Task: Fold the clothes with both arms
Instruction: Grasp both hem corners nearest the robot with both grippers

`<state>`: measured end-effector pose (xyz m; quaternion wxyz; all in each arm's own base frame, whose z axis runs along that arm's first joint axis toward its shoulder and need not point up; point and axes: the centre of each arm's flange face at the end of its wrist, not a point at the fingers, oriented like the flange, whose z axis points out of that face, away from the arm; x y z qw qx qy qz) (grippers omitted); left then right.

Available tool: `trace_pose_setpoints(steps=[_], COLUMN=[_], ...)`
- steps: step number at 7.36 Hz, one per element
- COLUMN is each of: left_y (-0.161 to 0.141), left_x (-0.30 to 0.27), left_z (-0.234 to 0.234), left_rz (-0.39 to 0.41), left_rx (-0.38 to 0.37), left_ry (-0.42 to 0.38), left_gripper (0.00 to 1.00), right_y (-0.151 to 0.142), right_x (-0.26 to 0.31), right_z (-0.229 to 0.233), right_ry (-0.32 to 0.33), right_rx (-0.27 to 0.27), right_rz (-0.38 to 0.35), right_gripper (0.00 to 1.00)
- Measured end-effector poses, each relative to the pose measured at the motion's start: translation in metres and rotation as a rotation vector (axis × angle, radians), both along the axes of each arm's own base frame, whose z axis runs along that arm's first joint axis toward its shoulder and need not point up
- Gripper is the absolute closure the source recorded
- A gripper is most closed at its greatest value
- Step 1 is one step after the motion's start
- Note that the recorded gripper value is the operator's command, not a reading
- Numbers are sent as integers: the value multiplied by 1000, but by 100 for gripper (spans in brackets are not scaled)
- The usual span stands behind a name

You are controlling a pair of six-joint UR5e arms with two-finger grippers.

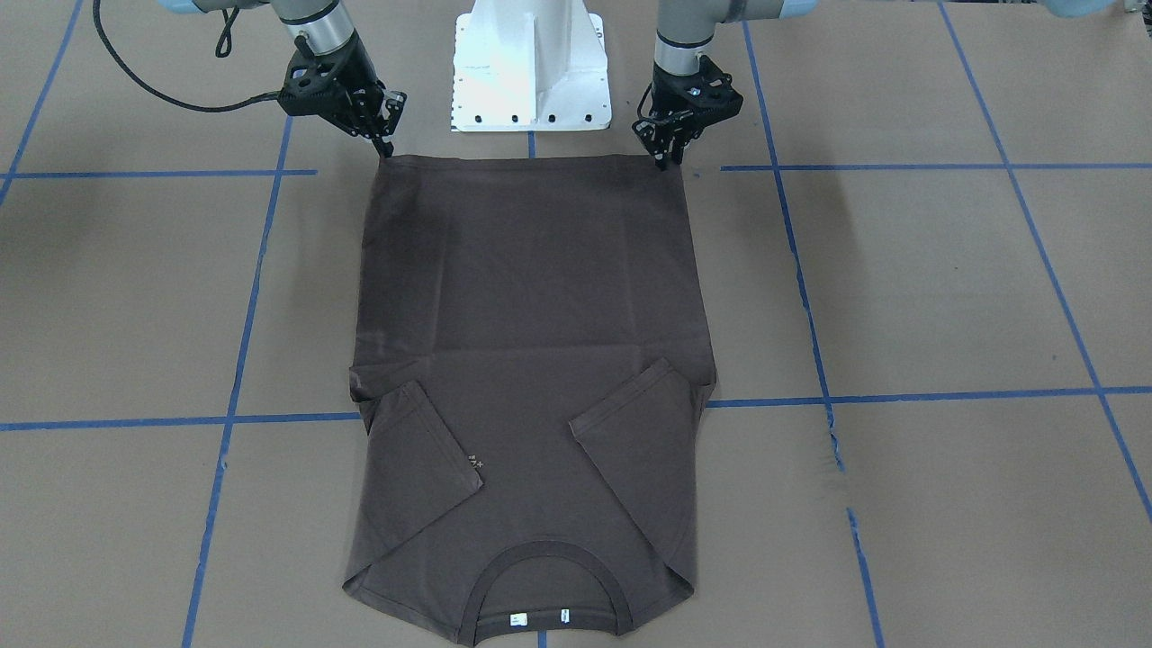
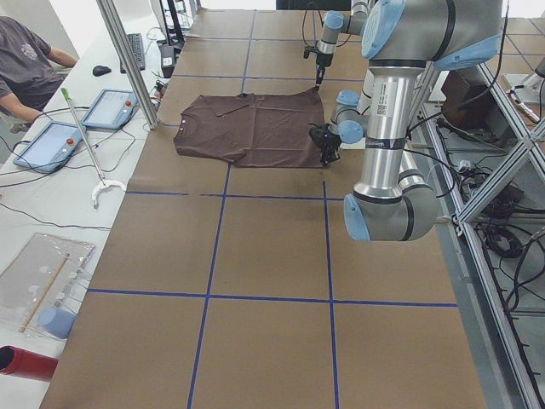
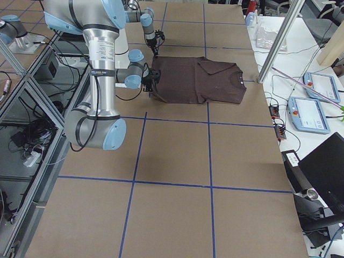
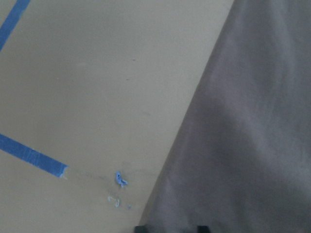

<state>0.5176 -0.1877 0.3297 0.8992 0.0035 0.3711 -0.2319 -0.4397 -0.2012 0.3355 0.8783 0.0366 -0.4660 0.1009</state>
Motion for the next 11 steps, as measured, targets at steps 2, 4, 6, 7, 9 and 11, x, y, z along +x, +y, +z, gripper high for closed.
trace_pose_setpoints(steps=[2,4,6,7,9,11], left_y=[1,2,3,4,9,14], left_x=[-1,-6,-12,-12,-9,-6], left_z=[0,-4,-1,0,4,7], left_rz=[-6,-3,-2,-1,8,16], left_rx=[8,9,8,7,4,3], left_ry=[-1,1,-10,-13,-21,-28], left_gripper=[13,1,1,1,1,1], right_y=[-1,-2,-2,-2,-2,-2], right_x=[1,1,1,1,1,1], right_z=[1,1,2,2,2,1], right_ry=[1,2,3,4,3,2], right_rx=[-3,-4,-4,-4,-4,-3], right_rz=[0,0,0,0,-2,-2], right_gripper=[100,100,100,100,100,100])
